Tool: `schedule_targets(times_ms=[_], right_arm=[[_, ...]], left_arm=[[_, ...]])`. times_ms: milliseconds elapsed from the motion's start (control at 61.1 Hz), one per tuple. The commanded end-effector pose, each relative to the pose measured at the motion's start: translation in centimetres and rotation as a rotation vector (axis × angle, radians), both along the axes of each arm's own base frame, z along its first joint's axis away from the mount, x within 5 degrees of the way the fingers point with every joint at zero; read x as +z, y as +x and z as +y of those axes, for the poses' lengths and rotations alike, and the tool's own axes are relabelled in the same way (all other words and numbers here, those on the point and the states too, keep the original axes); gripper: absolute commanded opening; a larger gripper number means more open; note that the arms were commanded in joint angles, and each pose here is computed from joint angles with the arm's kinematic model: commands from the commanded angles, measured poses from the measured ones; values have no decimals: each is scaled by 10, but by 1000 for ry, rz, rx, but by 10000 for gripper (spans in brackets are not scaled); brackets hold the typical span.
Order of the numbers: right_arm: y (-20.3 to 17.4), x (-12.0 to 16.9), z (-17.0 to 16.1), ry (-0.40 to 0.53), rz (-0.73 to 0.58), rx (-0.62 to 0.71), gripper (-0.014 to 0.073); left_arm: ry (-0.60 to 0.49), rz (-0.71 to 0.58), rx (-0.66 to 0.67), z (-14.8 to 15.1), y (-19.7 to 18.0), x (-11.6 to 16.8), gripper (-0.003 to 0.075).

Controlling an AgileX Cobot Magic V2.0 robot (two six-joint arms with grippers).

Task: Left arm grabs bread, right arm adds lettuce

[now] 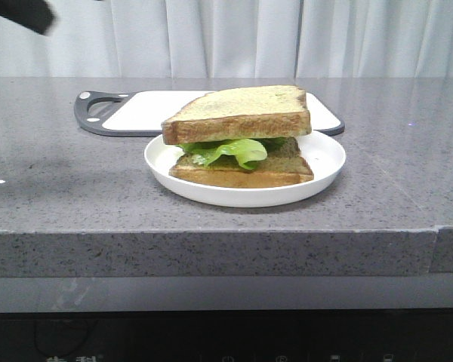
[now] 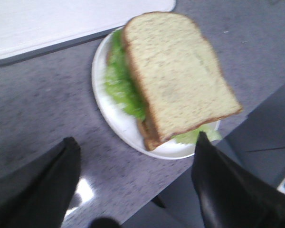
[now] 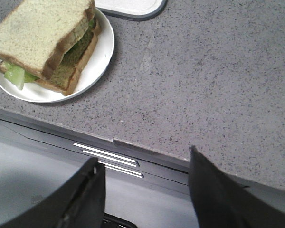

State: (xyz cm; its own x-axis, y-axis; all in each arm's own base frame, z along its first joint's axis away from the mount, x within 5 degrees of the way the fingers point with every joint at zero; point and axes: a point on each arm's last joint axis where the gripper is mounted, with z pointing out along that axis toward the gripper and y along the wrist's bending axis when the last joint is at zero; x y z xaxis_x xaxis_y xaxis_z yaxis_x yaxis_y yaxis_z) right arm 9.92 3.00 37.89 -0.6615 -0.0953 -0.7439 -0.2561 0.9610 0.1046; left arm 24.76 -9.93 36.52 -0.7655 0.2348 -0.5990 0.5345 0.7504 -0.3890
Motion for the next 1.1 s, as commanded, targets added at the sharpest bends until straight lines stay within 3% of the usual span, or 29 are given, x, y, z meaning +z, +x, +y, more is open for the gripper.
schedule_targets(times_ms=[0, 114, 245, 605, 703, 899, 1079], right_arm=[[3, 12, -1, 27, -79, -23, 417], [3, 12, -1, 41, -77, -35, 417], [4, 14, 0, 47, -98, -38, 417], [8, 16, 0, 58, -147, -45, 411], [10, 9, 0, 55, -132, -46, 347], [11, 4, 0, 53, -124, -48, 81], [12, 4, 0, 54, -129, -49, -90]], left_arm=[[55, -99, 129, 15, -22, 26, 492], [167, -150, 251, 34, -45, 29, 492], [215, -205, 340, 49, -71, 24, 492], [113, -440, 430, 63, -120, -1, 484], [103, -459, 439, 63, -122, -7, 408], [100, -446, 440, 63, -122, -13, 160], [96, -454, 442, 63, -121, -13, -12]])
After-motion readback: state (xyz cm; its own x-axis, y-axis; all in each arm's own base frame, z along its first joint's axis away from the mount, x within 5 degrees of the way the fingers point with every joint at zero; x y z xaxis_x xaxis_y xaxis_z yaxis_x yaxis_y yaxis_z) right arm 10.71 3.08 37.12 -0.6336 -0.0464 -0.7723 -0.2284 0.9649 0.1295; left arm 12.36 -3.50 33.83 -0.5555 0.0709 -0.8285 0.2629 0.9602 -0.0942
